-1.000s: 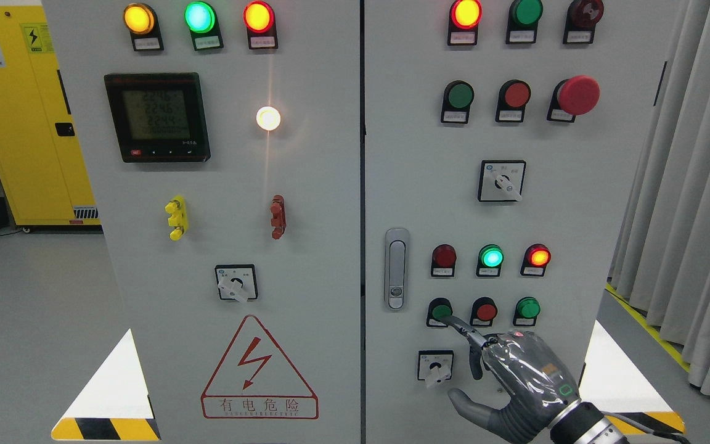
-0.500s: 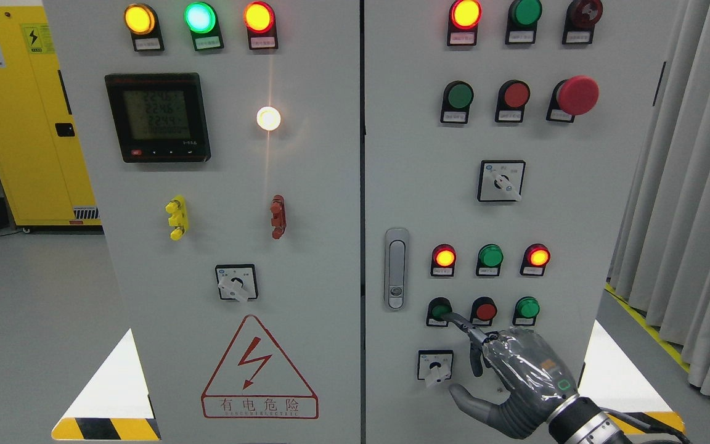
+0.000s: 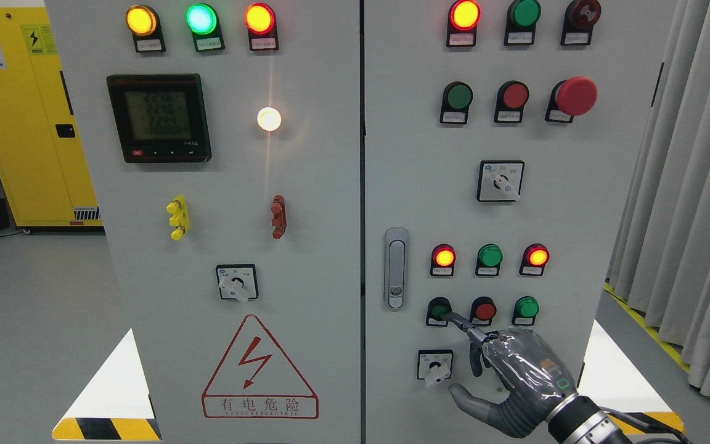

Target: Press green start button

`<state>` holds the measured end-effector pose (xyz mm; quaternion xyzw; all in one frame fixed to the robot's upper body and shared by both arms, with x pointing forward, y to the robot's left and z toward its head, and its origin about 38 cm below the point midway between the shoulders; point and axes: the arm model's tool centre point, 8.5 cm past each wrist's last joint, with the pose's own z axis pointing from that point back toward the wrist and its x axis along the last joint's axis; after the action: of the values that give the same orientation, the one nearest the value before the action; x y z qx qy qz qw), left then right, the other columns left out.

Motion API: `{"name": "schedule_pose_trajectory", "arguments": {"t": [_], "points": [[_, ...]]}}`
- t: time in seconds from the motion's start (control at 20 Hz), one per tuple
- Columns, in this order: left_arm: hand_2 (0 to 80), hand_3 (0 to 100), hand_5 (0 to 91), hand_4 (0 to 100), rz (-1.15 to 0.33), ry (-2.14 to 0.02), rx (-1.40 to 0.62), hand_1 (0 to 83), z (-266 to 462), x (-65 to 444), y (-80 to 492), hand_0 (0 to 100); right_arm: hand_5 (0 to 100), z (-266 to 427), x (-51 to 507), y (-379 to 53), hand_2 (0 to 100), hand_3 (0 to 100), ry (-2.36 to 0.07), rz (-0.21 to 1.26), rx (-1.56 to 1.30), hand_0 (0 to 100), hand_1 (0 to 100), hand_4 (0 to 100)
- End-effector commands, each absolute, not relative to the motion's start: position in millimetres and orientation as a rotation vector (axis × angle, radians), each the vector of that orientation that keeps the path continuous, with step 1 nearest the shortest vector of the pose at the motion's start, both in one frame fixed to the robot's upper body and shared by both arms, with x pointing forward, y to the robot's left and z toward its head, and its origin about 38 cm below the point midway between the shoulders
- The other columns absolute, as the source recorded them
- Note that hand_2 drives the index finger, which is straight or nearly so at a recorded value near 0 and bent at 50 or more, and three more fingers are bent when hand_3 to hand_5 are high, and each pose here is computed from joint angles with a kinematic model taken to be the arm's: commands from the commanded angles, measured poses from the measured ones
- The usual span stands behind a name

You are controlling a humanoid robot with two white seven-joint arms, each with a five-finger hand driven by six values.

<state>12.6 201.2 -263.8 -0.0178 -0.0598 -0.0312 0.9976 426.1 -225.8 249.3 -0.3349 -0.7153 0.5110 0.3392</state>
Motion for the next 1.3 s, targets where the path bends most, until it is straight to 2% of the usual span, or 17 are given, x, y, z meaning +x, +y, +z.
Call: {"name": "schedule_pose_trajectory", "arguments": {"t": [0.0, 0.1, 0.3, 0.35, 0.4, 0.5, 0.65, 0.8, 0.85, 0.9, 1.15, 1.25], "points": [[0.0, 0, 0.0, 0, -0.065, -0.168, -0.039, 55.6, -263, 38, 200, 12, 76, 264, 404, -220, 0, 74, -1.934, 1.321, -0.913, 49, 63, 78], [0.0, 0, 0.0, 0, -0.065, -0.168, -0.039, 55.6, -263, 38, 200, 12, 74, 266, 393, -218, 0, 74, -1.984, 1.293, -0.877, 51, 62, 78], [0.0, 0, 0.0, 0, -0.065, -0.168, -0.039, 55.6, -263, 38, 200, 12, 58, 275, 370, -211, 0, 68, -2.146, 1.161, -0.698, 52, 60, 70], [0.0, 0, 0.0, 0, -0.065, -0.168, -0.039, 55.6, -263, 38, 200, 12, 35, 276, 366, -209, 0, 41, -2.188, 1.107, -0.627, 52, 60, 45], [0.0, 0, 0.0, 0, -0.065, -0.167, -0.039, 55.6, -263, 38, 200, 12, 34, 277, 363, -208, 0, 37, -2.218, 1.056, -0.556, 52, 60, 42], [0.0, 0, 0.0, 0, -0.065, -0.168, -0.039, 55.6, -263, 38, 200, 12, 20, 273, 355, -209, 0, 18, -2.251, 0.932, -0.384, 51, 60, 21], [0.0, 0, 0.0, 0, -0.065, -0.168, -0.039, 55.6, -263, 38, 200, 12, 14, 261, 343, -200, 0, 13, -2.227, 0.782, -0.152, 52, 60, 18], [0.0, 0, 0.0, 0, -0.065, -0.167, -0.039, 55.6, -263, 38, 200, 12, 5, 249, 338, -195, 0, 6, -2.192, 0.724, -0.037, 55, 59, 12], [0.0, 0, 0.0, 0, -0.065, -0.168, -0.039, 55.6, -263, 38, 200, 12, 5, 244, 334, -194, 0, 6, -2.183, 0.7, 0.01, 55, 59, 12], [0.0, 0, 0.0, 0, -0.065, -0.168, -0.039, 55.6, -263, 38, 200, 12, 0, 240, 331, -193, 0, 0, -2.18, 0.676, 0.052, 58, 58, 7], [0.0, 0, 0.0, 0, -0.065, -0.168, -0.039, 55.6, -263, 38, 200, 12, 0, 239, 322, -193, 0, 0, -2.15, 0.609, 0.148, 56, 57, 7], [0.0, 0, 0.0, 0, -0.065, -0.168, -0.039, 55.6, -263, 38, 200, 12, 0, 237, 320, -192, 0, 0, -2.144, 0.61, 0.154, 51, 57, 7]]}}
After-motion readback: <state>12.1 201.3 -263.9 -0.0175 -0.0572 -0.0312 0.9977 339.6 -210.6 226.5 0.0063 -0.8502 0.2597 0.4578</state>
